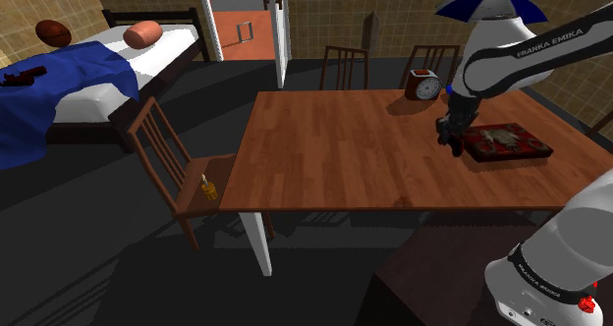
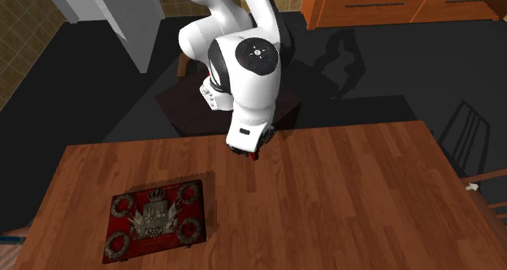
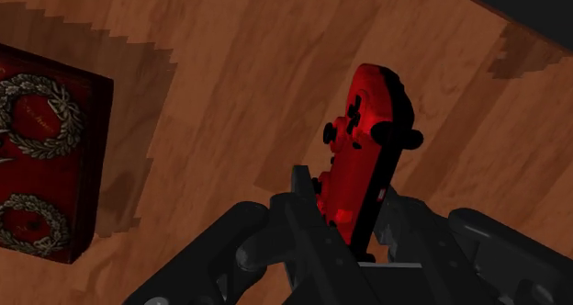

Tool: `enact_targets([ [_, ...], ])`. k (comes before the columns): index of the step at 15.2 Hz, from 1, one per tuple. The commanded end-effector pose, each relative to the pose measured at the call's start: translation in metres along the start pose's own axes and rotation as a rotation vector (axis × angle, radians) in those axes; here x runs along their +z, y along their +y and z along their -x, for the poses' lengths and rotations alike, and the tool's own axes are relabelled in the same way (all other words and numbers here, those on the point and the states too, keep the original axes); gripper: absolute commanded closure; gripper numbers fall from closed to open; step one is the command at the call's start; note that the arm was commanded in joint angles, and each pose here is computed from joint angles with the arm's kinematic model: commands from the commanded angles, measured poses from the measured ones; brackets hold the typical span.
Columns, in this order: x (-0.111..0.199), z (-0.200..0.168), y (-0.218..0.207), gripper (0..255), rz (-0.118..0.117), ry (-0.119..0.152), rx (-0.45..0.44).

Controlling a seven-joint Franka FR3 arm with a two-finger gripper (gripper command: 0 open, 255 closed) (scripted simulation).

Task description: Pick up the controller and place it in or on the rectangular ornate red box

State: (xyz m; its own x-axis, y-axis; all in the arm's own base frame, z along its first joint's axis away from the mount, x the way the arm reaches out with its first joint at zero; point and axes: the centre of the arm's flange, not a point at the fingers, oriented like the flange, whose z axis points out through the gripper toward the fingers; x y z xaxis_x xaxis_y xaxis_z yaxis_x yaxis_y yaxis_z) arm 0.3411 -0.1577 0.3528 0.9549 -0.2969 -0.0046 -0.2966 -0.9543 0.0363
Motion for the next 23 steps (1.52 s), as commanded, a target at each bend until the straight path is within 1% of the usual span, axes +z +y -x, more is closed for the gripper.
enact_targets([
  [1,0.001,-0.002,0.025,255,0.000,0.000,-0.001],
  [23,0.010,-0.038,0.313,255,0.000,0.000,-0.001],
])
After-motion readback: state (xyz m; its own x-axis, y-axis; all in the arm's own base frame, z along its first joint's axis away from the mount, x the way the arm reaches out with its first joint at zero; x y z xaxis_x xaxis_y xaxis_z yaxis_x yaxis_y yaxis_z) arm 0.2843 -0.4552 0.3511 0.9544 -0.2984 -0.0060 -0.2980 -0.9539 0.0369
